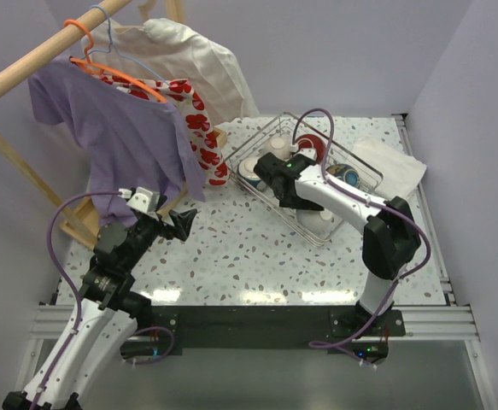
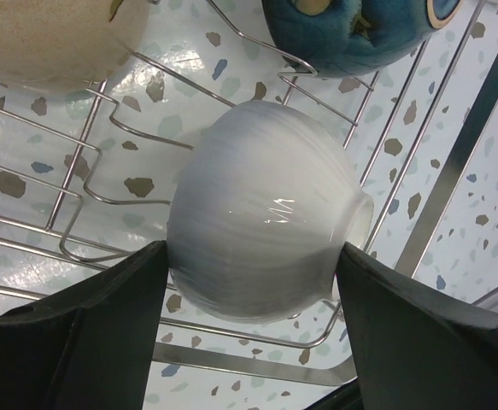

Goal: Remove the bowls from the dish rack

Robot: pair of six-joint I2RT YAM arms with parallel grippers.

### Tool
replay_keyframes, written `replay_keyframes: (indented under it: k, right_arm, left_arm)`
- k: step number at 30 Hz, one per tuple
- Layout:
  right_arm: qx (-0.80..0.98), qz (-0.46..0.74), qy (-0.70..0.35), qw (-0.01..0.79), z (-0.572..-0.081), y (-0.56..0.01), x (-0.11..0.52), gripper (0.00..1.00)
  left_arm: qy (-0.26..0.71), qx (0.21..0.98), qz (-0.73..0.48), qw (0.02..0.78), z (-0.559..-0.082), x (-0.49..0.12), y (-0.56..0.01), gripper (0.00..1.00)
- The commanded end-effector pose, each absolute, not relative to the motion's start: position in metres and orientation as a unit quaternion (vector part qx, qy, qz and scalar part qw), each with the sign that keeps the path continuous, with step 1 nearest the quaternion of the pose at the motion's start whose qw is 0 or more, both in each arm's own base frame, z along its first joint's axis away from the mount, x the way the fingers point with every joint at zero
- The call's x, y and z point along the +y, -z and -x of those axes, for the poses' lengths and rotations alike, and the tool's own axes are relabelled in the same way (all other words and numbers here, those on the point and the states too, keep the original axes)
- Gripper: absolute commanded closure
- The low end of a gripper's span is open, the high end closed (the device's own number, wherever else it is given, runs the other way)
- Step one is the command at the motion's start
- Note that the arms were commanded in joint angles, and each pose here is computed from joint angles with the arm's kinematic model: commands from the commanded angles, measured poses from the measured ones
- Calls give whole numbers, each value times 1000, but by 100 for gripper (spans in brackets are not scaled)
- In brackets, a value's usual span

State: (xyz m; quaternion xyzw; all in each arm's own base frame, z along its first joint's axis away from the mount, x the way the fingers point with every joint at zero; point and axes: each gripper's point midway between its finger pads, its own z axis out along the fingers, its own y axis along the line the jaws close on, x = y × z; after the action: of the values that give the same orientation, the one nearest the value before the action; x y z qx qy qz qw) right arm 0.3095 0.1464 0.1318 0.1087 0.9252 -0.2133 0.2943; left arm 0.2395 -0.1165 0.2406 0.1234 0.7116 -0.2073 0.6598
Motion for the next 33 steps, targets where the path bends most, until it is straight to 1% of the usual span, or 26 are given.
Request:
replay_keyframes:
  k: [1,3,7,8,11,14,16,18,23,27,31,33]
  right_arm:
    - [918,-120,210,316,-303,-155,133,41]
    - [919,-118,204,315,-300,-156,133,43]
    - [920,-123,180,326,-296,-167,132,51]
    - [920,-122,176,329,-296,-170,132,56]
    - [918,-122,155,343,-296,-180,134,64]
    - [917,-123,134,356,-297,-189,136,67]
    - [916,-123,121,363,-299,-193,137,71]
    - [917,-123,101,366,-298,-196,139,80]
    - [914,-116,44,386,-306,-203,148,83]
    - [912,-96,0,400,-310,-217,162,84]
    - [902,-80,-55,421,-310,-240,175,85]
    - [897,-77,-68,430,-310,-250,178,85]
  left_arm:
    - [207,695,-129,677,-238,-117,-260,0]
    - [207,695,-129,677,-238,-117,-260,0]
    - [207,697,-129,674,-239,-118,-257,0]
    - [208,696,-130,675,-239,-118,-258,0]
    - [212,696,-131,673,-239,-120,-258,0]
    - [217,702,-131,665,-241,-122,-254,0]
    - [223,711,-130,654,-243,-125,-250,0]
    - [231,719,-126,643,-246,-129,-248,0]
    - [270,729,-126,616,-250,-145,-250,0]
    - [314,746,-129,573,-257,-166,-241,0]
    - [375,728,-135,557,-259,-191,-254,0]
    - [394,733,-120,541,-262,-199,-253,0]
